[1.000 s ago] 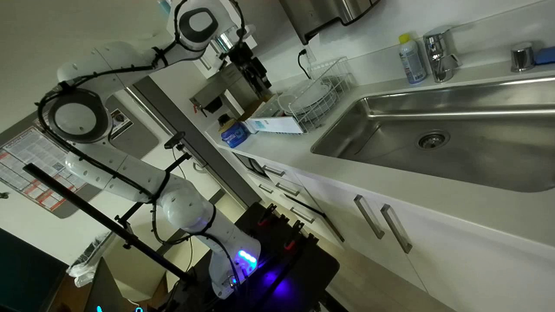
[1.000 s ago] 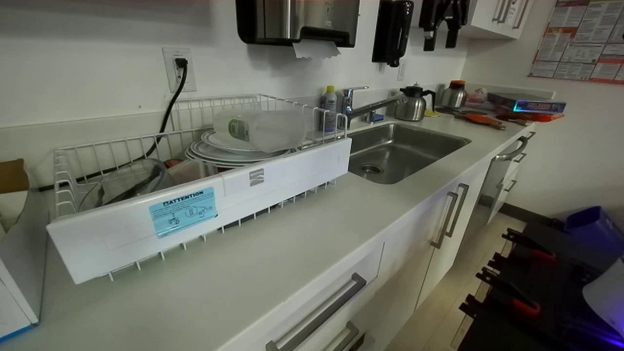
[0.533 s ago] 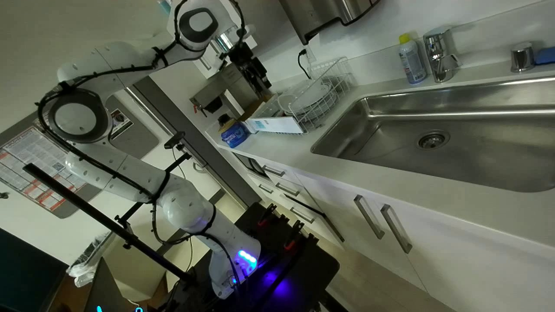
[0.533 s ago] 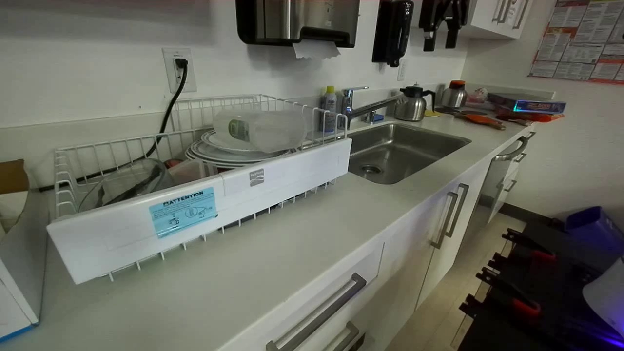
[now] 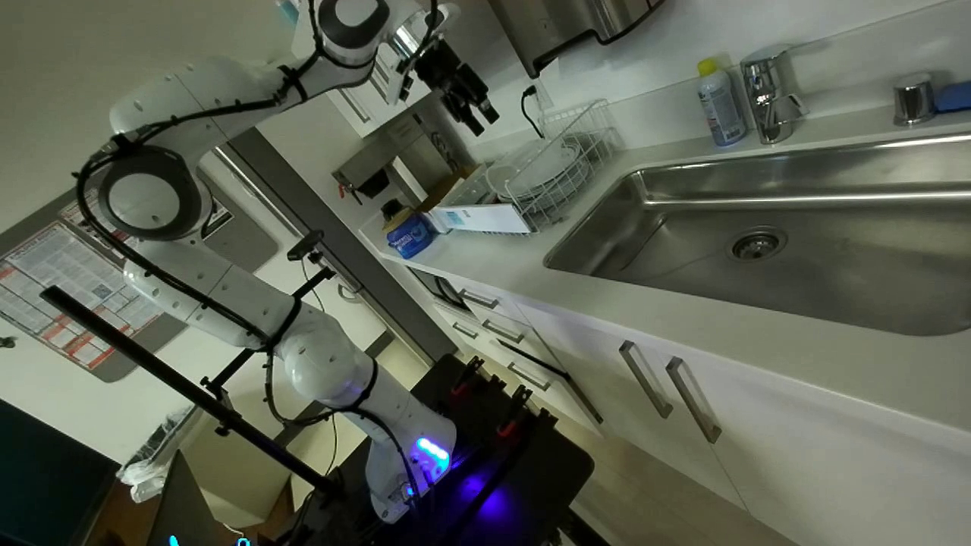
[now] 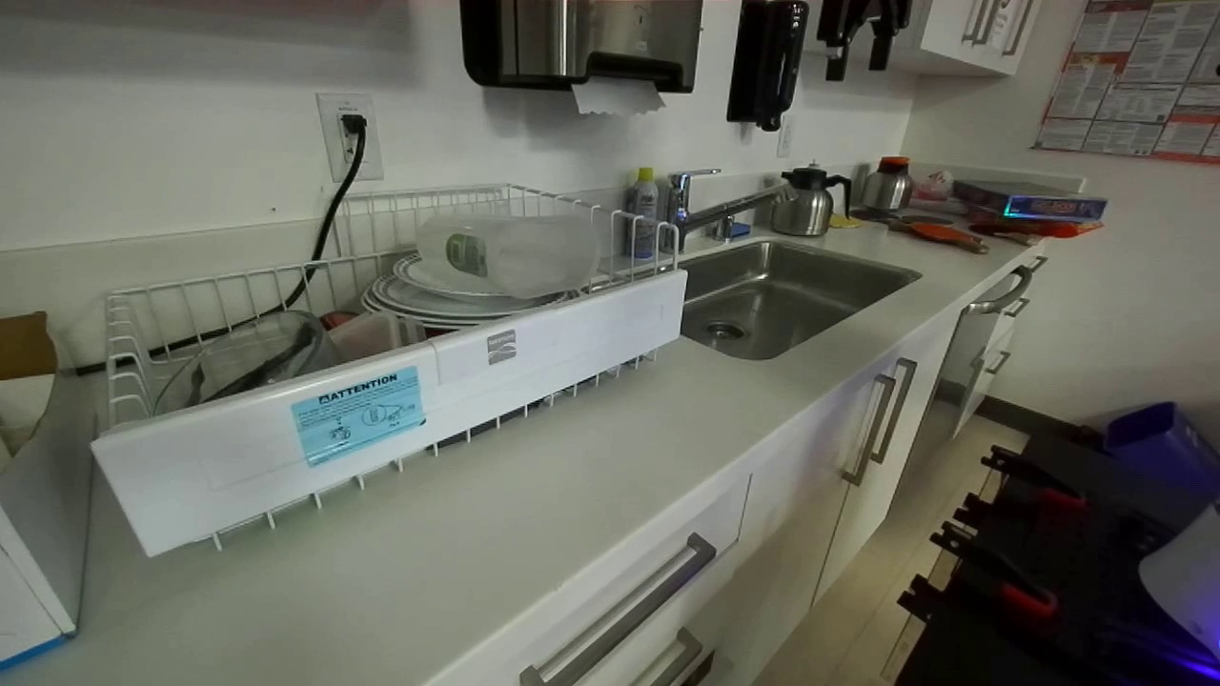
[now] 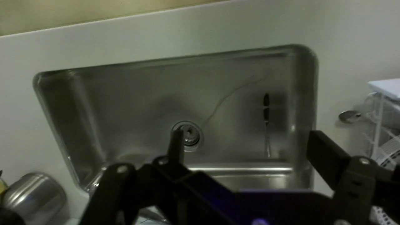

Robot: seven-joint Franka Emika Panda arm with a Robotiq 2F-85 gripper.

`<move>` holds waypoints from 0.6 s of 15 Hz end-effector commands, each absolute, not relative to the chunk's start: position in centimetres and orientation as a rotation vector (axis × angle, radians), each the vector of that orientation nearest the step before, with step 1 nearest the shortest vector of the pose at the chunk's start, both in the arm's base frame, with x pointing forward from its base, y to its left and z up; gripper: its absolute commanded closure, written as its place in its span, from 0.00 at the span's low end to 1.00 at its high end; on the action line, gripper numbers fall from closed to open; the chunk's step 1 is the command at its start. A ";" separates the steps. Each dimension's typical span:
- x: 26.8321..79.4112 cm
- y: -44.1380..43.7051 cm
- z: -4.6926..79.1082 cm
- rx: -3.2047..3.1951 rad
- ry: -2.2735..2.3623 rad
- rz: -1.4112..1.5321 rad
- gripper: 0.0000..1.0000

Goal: Slide the spout to the left

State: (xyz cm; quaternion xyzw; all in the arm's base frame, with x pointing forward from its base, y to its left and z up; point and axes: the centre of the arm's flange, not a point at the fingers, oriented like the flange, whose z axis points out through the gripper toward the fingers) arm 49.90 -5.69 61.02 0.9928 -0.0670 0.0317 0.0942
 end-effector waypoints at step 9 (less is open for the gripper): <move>57.2 -17.1 59.9 2.833 -0.412 0.092 0.00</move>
